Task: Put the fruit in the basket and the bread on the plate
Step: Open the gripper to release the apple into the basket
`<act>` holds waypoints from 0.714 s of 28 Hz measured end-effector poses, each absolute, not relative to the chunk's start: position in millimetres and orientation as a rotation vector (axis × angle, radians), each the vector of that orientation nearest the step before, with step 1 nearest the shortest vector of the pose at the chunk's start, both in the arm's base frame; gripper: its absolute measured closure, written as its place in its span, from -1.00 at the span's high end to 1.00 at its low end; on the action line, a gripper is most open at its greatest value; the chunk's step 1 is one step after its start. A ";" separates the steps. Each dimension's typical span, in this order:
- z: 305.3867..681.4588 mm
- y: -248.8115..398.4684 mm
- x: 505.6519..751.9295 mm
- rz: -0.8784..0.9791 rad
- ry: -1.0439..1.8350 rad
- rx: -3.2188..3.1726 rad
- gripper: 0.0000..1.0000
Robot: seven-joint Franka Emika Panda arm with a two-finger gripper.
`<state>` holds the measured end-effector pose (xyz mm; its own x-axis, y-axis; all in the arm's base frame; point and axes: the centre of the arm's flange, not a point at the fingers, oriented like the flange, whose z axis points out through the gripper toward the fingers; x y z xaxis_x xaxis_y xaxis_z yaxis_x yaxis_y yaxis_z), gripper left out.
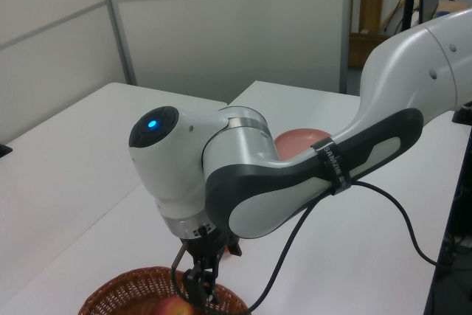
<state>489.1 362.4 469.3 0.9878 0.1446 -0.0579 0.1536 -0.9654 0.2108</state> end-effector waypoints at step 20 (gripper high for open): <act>471.5 91.0 611.4 -0.046 -0.410 2.929 1.00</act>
<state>611.4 91.0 471.5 0.9615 -0.2748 -0.0056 -0.2690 -0.9452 0.1848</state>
